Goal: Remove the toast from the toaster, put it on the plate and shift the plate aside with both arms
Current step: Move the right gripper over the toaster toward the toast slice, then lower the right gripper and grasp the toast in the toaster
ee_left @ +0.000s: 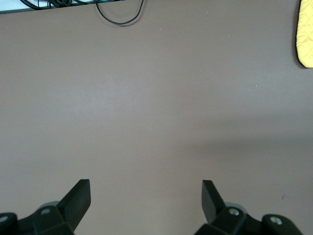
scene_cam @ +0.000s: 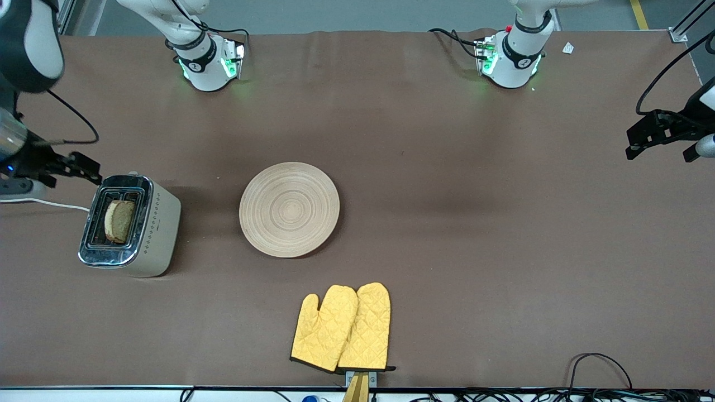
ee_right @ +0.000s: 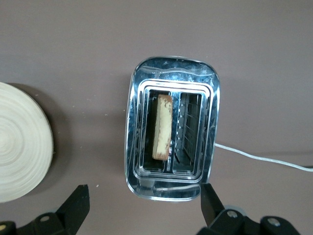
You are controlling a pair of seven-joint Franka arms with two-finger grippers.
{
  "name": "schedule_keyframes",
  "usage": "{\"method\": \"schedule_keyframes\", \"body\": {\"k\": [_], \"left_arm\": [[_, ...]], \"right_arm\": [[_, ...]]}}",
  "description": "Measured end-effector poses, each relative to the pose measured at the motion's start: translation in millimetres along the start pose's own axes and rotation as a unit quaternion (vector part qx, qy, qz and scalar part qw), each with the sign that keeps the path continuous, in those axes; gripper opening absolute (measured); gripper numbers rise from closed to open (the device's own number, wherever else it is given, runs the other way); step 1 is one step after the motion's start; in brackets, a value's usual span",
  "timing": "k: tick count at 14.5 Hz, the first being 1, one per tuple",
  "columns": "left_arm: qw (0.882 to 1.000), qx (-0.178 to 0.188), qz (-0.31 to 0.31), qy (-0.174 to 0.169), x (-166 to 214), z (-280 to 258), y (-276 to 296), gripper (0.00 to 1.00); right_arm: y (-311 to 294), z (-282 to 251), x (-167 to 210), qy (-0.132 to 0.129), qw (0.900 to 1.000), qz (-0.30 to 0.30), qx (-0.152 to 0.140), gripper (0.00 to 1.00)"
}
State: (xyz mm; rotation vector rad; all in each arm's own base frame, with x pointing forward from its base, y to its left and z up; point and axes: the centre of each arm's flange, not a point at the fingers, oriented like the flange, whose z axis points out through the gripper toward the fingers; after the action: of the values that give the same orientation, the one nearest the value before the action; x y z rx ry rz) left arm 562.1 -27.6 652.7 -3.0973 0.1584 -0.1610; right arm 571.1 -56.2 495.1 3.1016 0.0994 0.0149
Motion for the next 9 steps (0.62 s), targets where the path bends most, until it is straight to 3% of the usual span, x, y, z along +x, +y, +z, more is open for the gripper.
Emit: {"method": "schedule_keyframes", "body": {"k": [5, 9], "left_arm": [[1.0, 0.0, 0.0, 0.0, 0, 0, 0, 1.0], [1.0, 0.0, 0.0, 0.0, 0, 0, 0, 1.0]], "right_arm": [[0, 86, 7, -0.017, 1.0, -0.003, 0.005, 1.0], [16, 116, 13, -0.022, 1.0, 0.007, 0.005, 0.96]]}}
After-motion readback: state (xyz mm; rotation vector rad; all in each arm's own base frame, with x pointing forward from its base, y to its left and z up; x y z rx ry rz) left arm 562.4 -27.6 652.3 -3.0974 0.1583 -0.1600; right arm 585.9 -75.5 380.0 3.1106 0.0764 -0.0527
